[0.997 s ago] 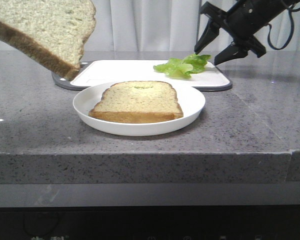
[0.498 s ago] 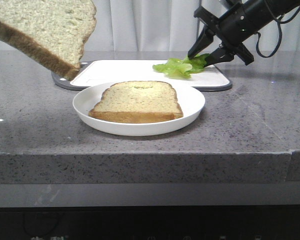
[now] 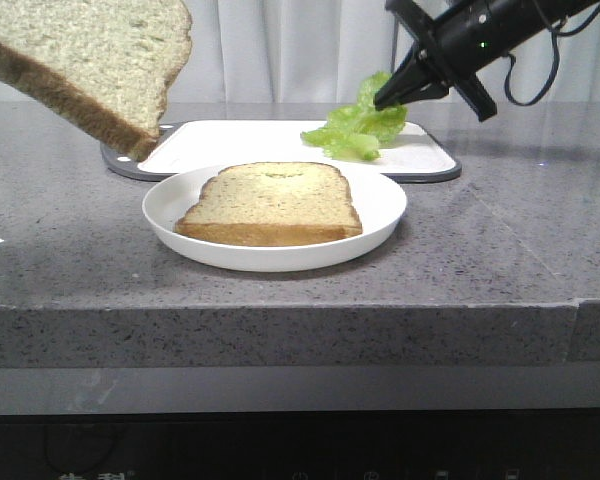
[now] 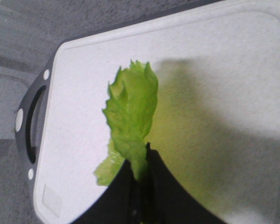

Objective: Left arm grabs bread, right arm adds lettuce
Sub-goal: 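Carry the lettuce over the plate and release it onto the bottom slice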

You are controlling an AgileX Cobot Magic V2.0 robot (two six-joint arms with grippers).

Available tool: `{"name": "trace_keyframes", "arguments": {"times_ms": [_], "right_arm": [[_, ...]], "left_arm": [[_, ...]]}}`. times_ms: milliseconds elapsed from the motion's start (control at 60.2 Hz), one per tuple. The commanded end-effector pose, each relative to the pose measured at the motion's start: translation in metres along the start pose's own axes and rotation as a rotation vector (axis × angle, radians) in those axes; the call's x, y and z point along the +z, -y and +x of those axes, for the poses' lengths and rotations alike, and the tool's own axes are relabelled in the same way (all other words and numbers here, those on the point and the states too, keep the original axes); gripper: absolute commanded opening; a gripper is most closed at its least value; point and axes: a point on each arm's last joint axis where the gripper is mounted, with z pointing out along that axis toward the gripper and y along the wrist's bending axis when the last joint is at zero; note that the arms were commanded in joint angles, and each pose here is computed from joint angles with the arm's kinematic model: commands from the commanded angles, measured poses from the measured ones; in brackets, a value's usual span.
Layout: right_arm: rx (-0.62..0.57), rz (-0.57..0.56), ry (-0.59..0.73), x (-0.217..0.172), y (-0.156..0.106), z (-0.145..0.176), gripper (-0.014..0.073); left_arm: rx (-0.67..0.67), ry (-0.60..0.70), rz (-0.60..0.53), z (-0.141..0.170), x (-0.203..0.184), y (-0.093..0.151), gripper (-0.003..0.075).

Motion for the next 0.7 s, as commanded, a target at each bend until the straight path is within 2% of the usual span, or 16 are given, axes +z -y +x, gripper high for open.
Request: {"name": "trace_keyframes", "arguments": {"times_ms": [0,150,332,498,681], "right_arm": [[-0.107,-0.117,0.073,-0.054,-0.061,-0.011,-0.0118],[-0.197,-0.161,0.064,-0.087,-0.094,-0.002,-0.0118],[-0.253,-0.209,0.09,-0.12,-0.121,0.02,-0.0118],[-0.255,-0.341,0.112,-0.138,-0.132,0.05,-0.0118],[-0.219,-0.485,0.134,-0.146,-0.131,0.084,-0.0118]], "left_arm": [[-0.004,0.094,0.021,-0.01,-0.01,0.008,-0.002],[-0.004,0.094,0.021,-0.01,-0.01,0.008,-0.002],[-0.004,0.094,0.021,-0.01,-0.01,0.008,-0.002],[-0.004,0.094,0.021,-0.01,-0.01,0.008,-0.002],[-0.004,0.094,0.021,-0.01,-0.01,0.008,-0.002]]}}
